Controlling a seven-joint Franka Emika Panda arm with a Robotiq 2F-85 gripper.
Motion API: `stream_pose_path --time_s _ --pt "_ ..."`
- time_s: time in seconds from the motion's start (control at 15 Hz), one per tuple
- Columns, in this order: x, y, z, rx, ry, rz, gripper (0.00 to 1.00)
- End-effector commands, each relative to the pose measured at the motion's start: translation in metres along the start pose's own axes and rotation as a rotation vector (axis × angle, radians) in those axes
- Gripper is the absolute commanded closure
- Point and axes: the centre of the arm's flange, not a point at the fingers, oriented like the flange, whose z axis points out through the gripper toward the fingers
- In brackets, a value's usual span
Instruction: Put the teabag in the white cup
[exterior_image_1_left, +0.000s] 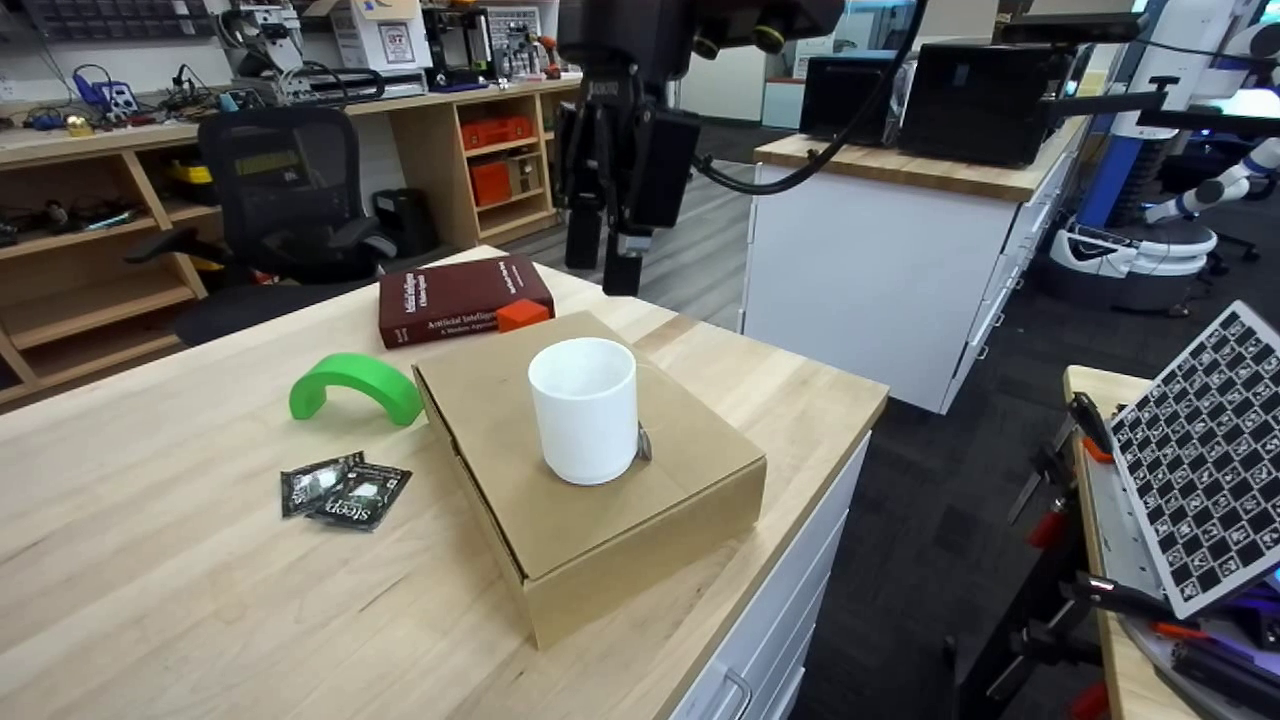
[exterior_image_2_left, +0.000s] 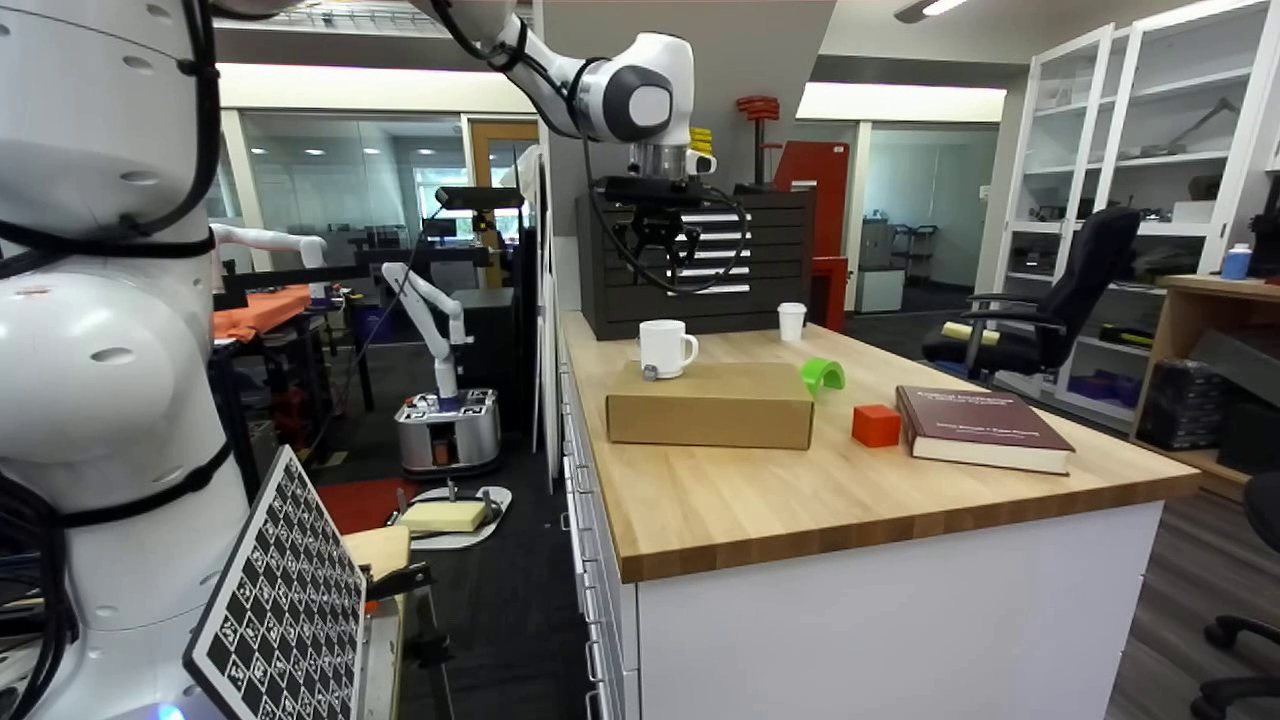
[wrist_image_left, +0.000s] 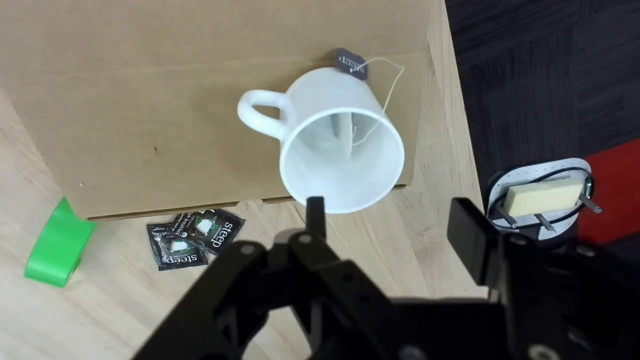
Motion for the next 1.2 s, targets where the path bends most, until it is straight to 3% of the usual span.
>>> stream_pose_path --time_s 0.0,0.13,1.13 --pt "0.0 0.0 -0.0001 0.0 0.0 0.004 0.29" --pt "0.0 -0.0001 -0.0003 0.0 0.0 0.007 0.18" --pt "0.0 -0.0001 -0.0004 -0.001 0.0 0.012 0.17"
